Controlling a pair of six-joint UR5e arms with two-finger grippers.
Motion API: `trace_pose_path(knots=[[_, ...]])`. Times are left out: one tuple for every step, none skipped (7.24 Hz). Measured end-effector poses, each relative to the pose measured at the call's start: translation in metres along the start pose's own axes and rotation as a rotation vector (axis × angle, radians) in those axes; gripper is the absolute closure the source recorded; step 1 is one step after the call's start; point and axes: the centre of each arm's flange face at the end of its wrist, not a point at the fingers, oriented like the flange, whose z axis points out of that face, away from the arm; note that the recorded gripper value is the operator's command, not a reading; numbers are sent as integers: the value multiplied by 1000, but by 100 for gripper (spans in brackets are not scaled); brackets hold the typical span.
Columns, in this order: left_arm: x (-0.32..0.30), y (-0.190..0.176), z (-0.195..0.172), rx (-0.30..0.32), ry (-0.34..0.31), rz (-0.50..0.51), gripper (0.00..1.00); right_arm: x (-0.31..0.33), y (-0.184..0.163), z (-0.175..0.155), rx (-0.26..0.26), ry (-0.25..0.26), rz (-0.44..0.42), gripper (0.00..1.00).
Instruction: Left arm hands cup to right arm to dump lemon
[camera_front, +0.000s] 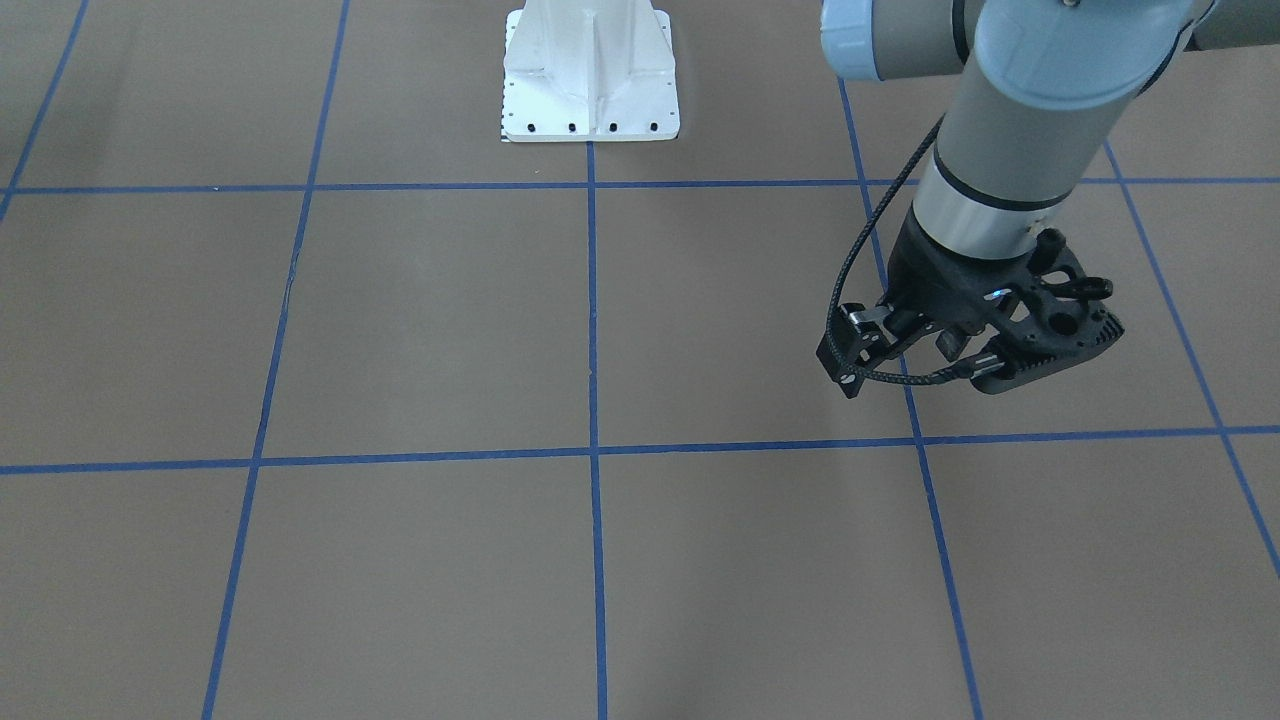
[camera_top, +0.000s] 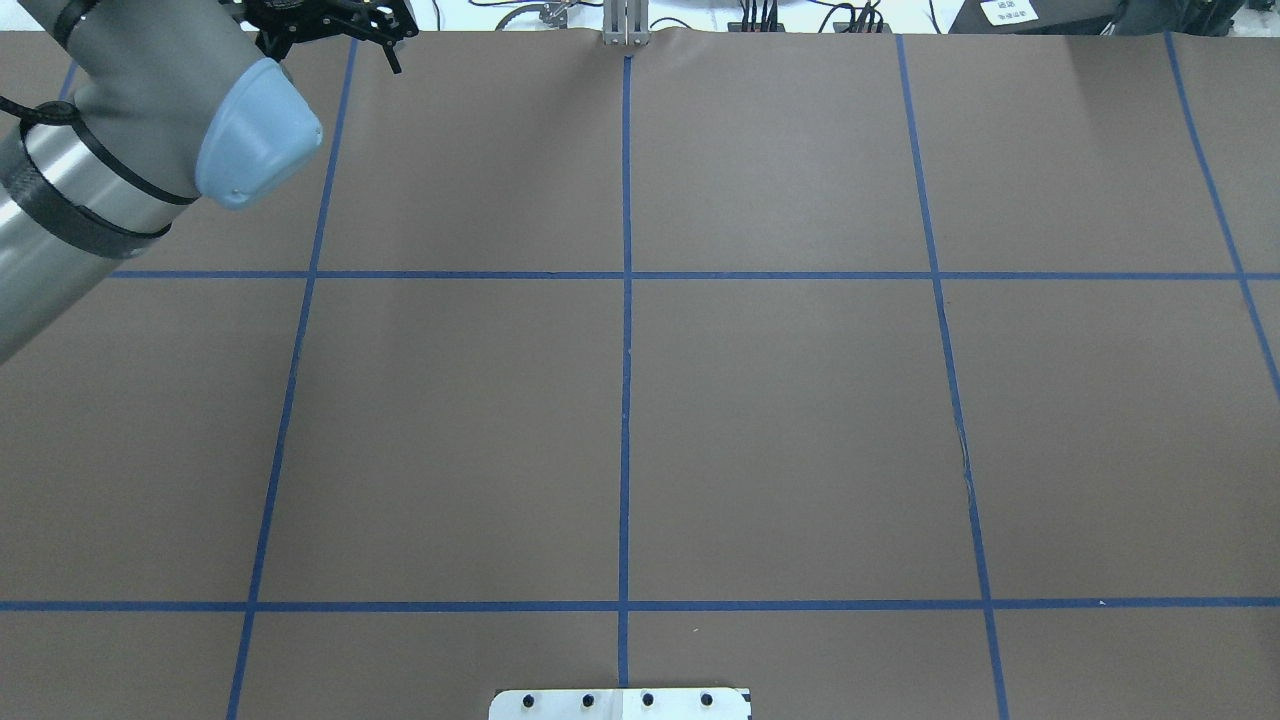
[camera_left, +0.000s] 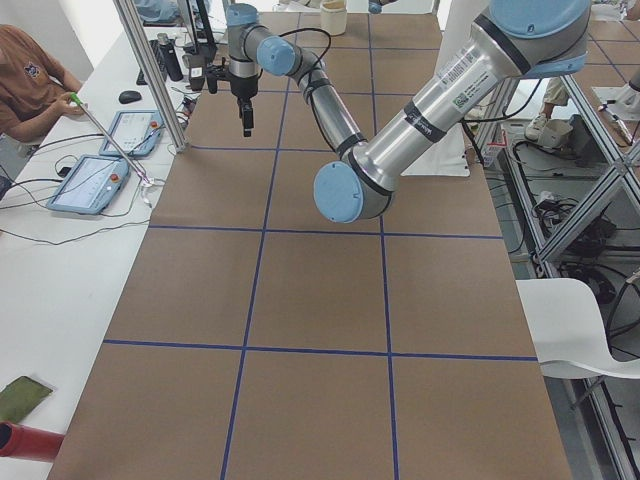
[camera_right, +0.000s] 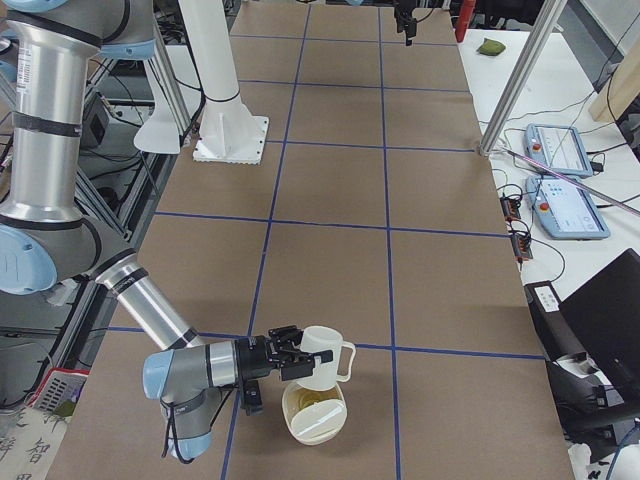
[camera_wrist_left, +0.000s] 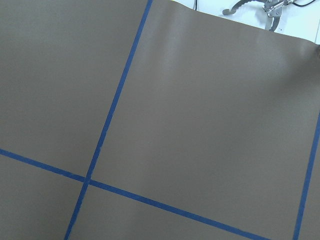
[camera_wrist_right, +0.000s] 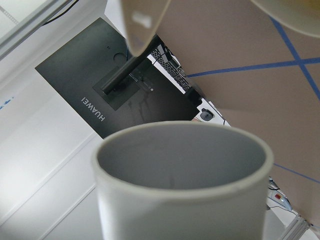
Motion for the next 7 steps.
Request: trace_pose_path(knots=[[1,0,-1,0,1,1,0,-6,13,19,11,10,-61,100],[1,0,-1,0,1,1,0,-13,32,47,30,31,-117,100],[1,0,-1,-1,1,0,0,-17,51,72,50,56,-184,100],[1,0,0,-2,0,0,0,-17,68,94,67,82,-242,100],[1,0,1,-4,-1,-1,0,-15,83,117,83,105,-298,100],[0,0,3,-6,-3,-2,0,-10,95,144,95,125,-369,100],[0,-1,5,-8,-7,-3,0,-3,106,176,99,142,-451,100]])
